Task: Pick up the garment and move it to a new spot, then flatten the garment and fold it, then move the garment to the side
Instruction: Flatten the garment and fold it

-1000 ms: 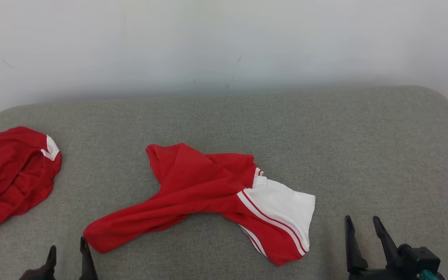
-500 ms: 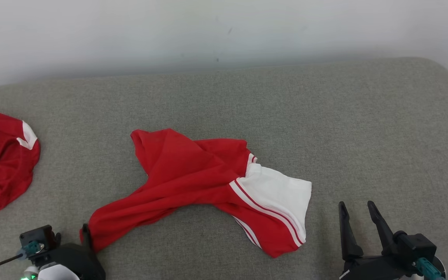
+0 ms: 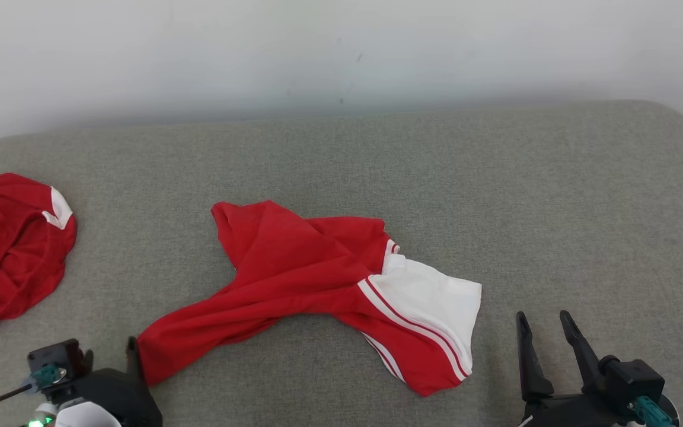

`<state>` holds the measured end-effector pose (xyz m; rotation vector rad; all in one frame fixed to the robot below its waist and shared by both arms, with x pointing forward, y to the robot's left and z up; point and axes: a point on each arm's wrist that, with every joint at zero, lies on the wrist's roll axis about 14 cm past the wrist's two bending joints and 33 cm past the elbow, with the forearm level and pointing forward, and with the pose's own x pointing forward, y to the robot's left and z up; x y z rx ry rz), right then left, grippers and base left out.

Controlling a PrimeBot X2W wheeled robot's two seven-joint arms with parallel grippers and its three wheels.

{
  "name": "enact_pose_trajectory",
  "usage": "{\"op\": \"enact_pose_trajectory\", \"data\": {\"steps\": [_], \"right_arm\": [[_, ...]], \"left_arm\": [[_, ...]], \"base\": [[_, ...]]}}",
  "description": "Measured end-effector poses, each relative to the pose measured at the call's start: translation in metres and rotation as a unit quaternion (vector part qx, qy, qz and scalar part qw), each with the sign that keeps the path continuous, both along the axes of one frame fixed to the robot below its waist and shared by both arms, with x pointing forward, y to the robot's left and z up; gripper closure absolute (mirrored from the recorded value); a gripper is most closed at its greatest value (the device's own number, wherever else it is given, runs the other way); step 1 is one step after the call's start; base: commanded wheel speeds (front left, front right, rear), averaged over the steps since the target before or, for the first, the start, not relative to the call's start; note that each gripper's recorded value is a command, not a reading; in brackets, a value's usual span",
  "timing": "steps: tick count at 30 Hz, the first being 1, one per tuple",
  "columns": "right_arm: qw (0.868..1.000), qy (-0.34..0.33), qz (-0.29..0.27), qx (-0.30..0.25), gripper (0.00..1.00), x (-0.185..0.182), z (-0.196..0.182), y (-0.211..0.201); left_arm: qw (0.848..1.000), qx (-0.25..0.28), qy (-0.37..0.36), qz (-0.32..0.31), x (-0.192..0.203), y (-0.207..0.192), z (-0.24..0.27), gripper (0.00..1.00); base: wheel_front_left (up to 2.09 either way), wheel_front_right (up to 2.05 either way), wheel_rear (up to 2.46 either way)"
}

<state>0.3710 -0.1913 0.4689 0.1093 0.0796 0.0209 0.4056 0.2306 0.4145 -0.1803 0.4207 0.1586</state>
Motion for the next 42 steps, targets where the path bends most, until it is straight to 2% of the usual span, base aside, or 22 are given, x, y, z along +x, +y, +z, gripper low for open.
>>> {"op": "enact_pose_trajectory", "data": {"steps": [16,19,20,23,24,25,34,42], "right_arm": [[1.000,0.006,-0.003,-0.001,0.00,0.003,-0.004,-0.002],[1.000,0.009,-0.004,-0.001,0.00,0.003,-0.006,-0.003],[1.000,0.010,-0.005,-0.001,0.00,0.004,-0.006,-0.003],[1.000,0.010,-0.004,-0.001,0.00,0.005,-0.007,-0.002],[1.000,0.011,-0.001,-0.001,0.00,0.006,-0.008,-0.001],[1.000,0.012,0.002,-0.002,0.00,0.008,-0.008,0.001],[0.997,0.058,0.024,-0.039,0.00,0.031,-0.007,0.009],[0.985,0.164,0.012,-0.050,0.00,0.044,-0.022,-0.005]], "left_arm": [[0.995,-0.001,0.094,-0.039,-0.004,-0.018,-0.021,0.00],[0.994,0.001,0.104,-0.044,-0.004,-0.021,-0.025,0.30],[0.994,0.001,0.104,-0.045,-0.003,-0.021,-0.025,0.54],[0.993,0.002,0.107,-0.046,-0.002,-0.021,-0.027,0.74],[0.993,0.003,0.108,-0.046,-0.002,-0.021,-0.028,0.91],[0.993,0.003,0.110,-0.047,-0.002,-0.021,-0.029,1.00],[0.993,0.004,0.109,-0.049,-0.003,-0.021,-0.032,1.00],[0.993,0.002,0.111,-0.046,-0.006,-0.022,-0.036,1.00]], "base": [[0.00,0.00,0.00],[0.00,0.00,0.00],[0.00,0.00,0.00],[0.00,0.00,0.00],[0.00,0.00,0.00],[0.00,0.00,0.00],[0.00,0.00,0.00],[0.00,0.00,0.00]]}}
